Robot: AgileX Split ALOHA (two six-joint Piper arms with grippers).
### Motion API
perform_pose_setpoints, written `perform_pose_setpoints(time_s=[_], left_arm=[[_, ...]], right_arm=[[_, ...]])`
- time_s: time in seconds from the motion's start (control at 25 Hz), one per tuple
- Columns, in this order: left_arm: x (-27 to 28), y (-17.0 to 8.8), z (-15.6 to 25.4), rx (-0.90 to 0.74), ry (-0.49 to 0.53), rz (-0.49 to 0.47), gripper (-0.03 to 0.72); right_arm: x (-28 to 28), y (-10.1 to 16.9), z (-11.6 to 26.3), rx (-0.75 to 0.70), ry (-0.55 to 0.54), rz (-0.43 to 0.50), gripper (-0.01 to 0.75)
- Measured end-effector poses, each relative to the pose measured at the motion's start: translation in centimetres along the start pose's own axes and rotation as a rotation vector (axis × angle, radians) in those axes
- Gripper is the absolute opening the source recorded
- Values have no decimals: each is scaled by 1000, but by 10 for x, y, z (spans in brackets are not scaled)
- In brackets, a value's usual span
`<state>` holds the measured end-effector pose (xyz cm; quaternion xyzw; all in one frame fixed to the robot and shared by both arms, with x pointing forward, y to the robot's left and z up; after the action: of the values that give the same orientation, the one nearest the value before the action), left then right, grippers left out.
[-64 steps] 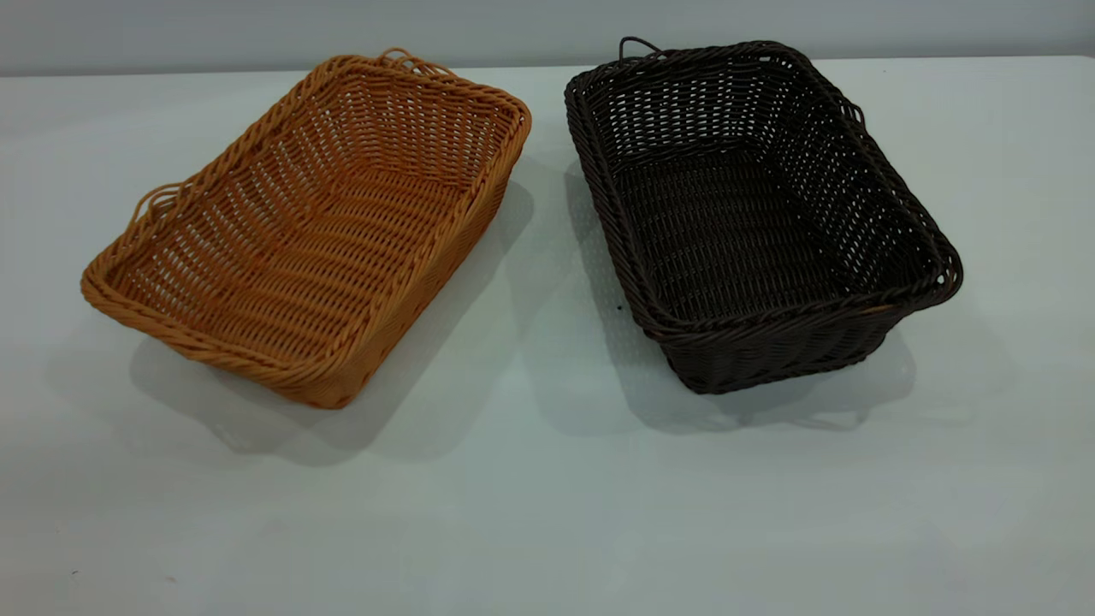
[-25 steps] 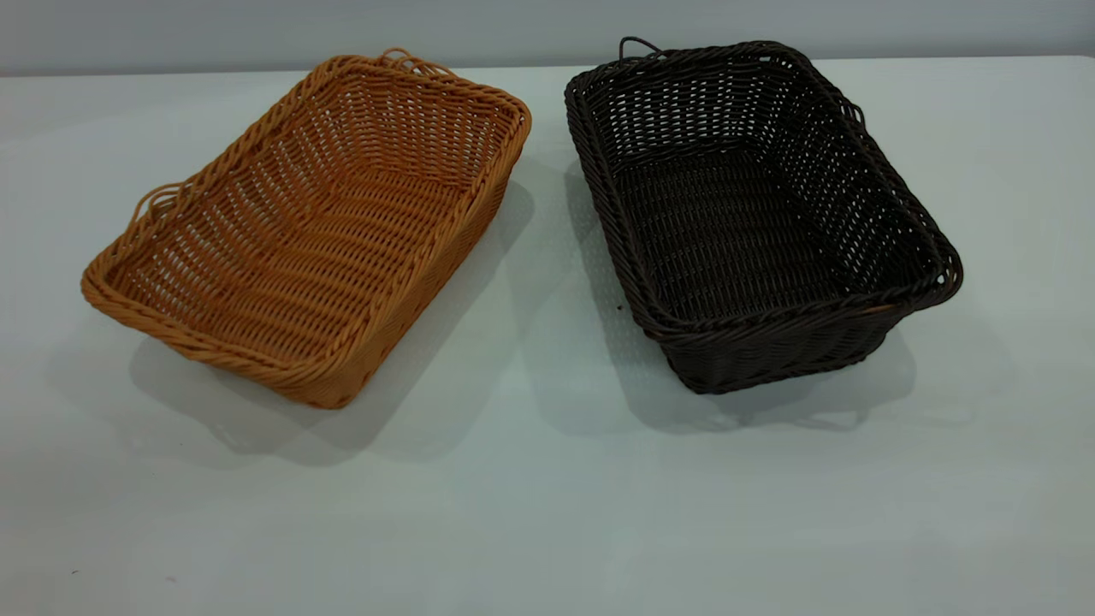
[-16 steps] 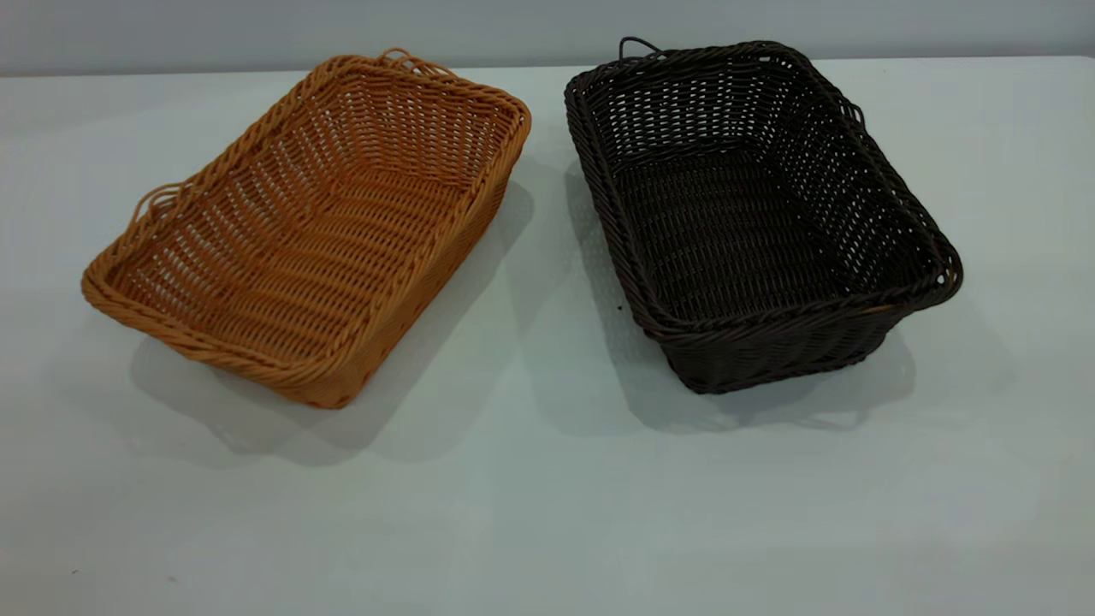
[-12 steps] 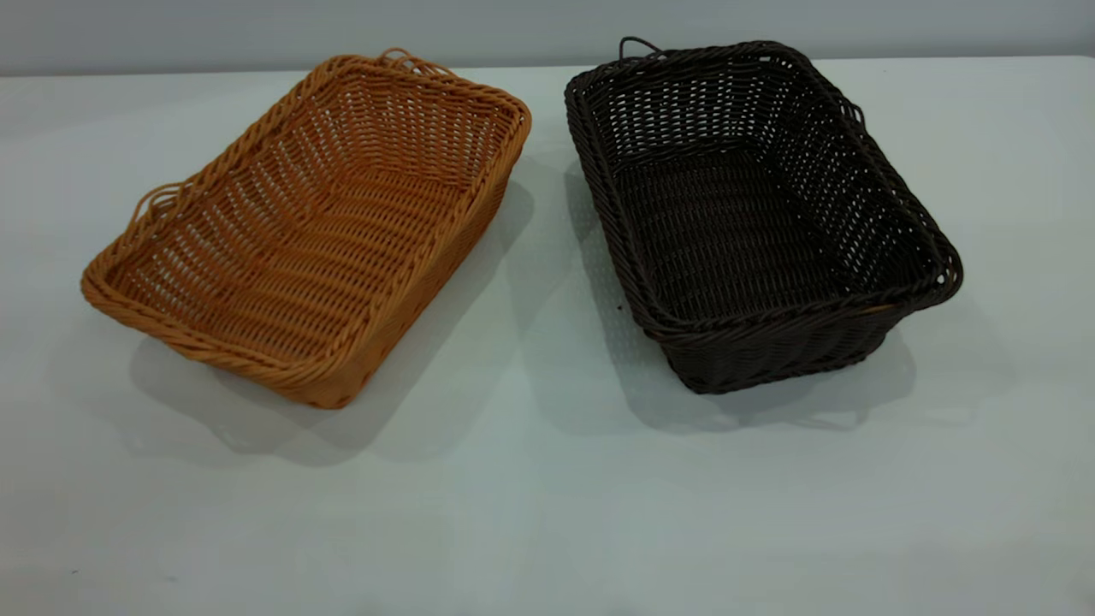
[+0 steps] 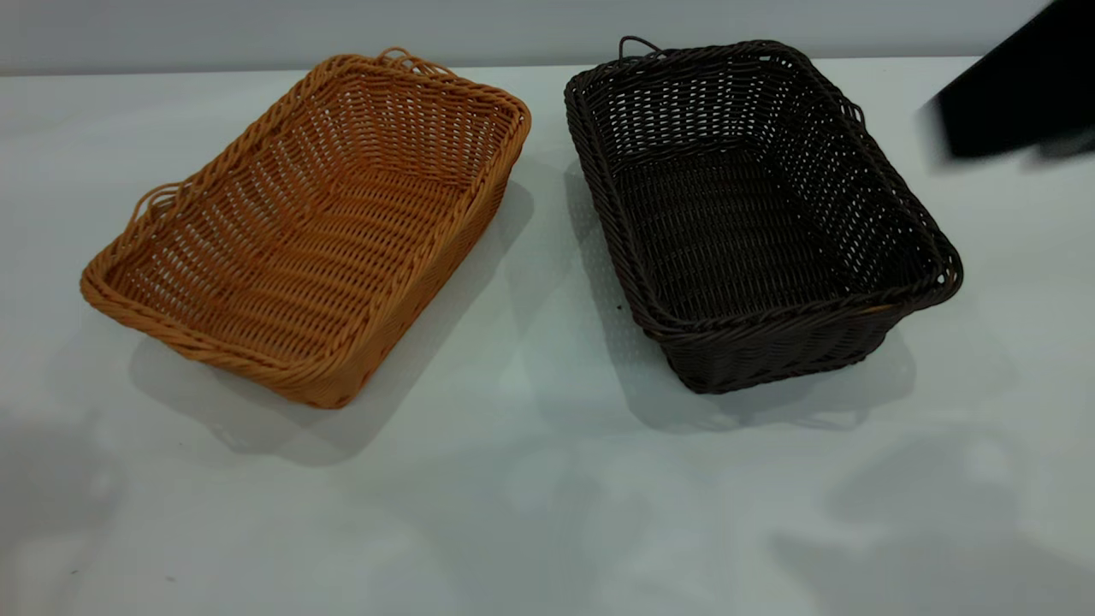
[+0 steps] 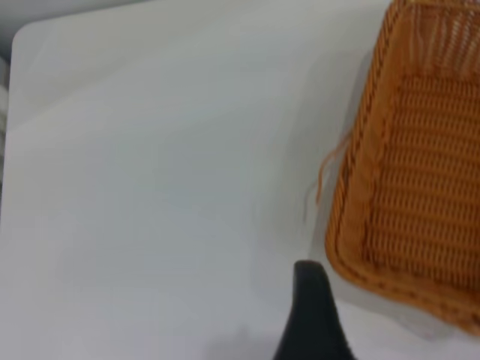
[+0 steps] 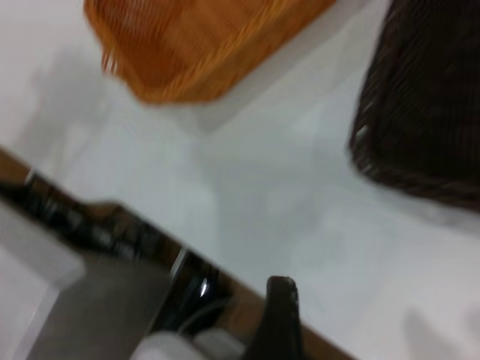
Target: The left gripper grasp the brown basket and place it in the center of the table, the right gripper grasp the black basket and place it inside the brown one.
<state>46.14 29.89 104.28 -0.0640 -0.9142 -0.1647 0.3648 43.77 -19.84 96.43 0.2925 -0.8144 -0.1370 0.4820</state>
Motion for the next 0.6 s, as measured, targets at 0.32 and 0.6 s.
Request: perform_pose_setpoints(time_s=[0.32,0.6], left_arm=[[-47,5,-18,0,40,17,484],[-72,5,-20,-1,91,36,484]], right_arm=[[-100,-14,9,-704,140,115,591],[-148,-42,16,-1285,98,186,591]])
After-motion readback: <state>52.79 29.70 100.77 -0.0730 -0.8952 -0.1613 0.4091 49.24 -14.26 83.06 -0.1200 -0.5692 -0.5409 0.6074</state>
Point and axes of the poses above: a point on each arm's last joint axis where the gripper is mounted, x pointing back along that axis away from the gripper, y along the wrist's bending axis when the last joint is at zero, z = x × y, the point moved 3 cm from there along -x, pointing out along that axis toward the gripper, and after that the axes turned 12 degrees about -x, right-handed, at the moved point
